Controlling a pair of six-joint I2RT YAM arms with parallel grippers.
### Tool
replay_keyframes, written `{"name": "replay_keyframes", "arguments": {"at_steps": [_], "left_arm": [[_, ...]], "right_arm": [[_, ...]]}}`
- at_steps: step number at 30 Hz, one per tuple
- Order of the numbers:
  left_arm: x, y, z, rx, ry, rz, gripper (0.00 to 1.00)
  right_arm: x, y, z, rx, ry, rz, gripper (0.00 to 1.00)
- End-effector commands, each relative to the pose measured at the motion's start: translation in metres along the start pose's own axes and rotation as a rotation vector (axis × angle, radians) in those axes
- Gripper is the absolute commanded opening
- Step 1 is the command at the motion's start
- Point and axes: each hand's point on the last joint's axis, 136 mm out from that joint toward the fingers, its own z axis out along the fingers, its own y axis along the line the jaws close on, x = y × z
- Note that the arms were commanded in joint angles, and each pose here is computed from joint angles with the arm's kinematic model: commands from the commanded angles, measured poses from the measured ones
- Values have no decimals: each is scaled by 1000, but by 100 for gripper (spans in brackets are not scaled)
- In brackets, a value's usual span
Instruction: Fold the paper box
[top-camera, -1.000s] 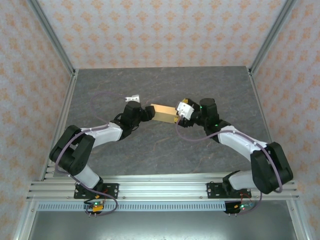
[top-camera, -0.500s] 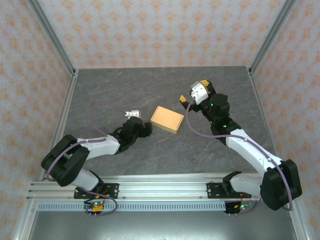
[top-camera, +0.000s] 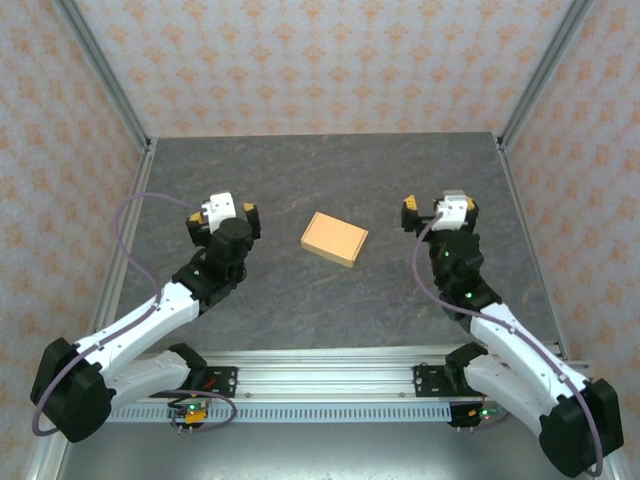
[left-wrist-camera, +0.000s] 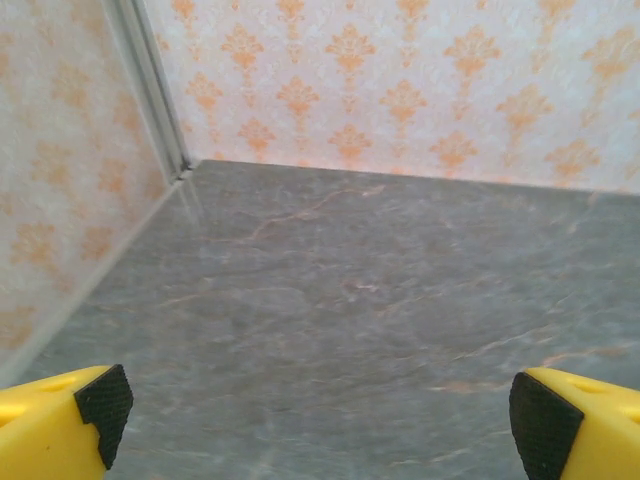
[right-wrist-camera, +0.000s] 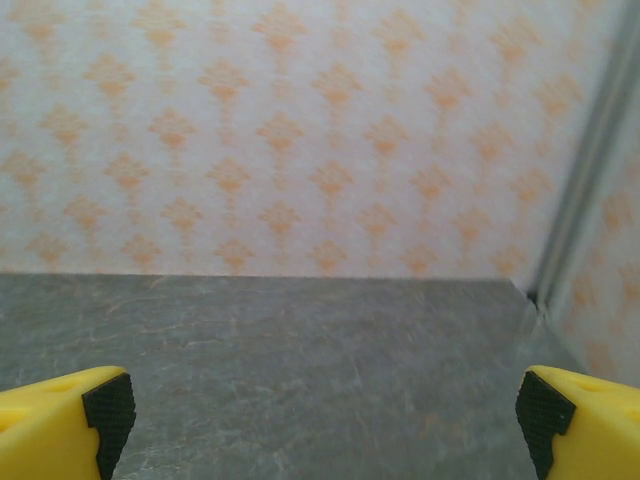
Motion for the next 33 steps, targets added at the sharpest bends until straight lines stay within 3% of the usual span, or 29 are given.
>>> {"name": "replay_keyframes", "arguments": {"at_steps": [1, 7, 13, 20, 25, 33], "left_arm": [[20, -1, 6, 84, 50, 217, 100], [47, 24, 23, 41, 47, 179, 100], [90, 32, 56, 70, 187, 113, 100], [93, 26, 77, 58, 123, 106, 100], [90, 17, 101, 85, 127, 162, 100], [103, 22, 115, 174, 131, 57, 100]], "right_arm": [[26, -28, -10, 139, 16, 164, 99], [94, -38, -10, 198, 128, -9, 99], [134, -39, 10, 208, 178, -38, 99], [142, -35, 35, 164, 219, -90, 99], [157, -62, 50, 142, 215, 32, 99], [176, -71, 71, 139, 298, 79, 99]]}}
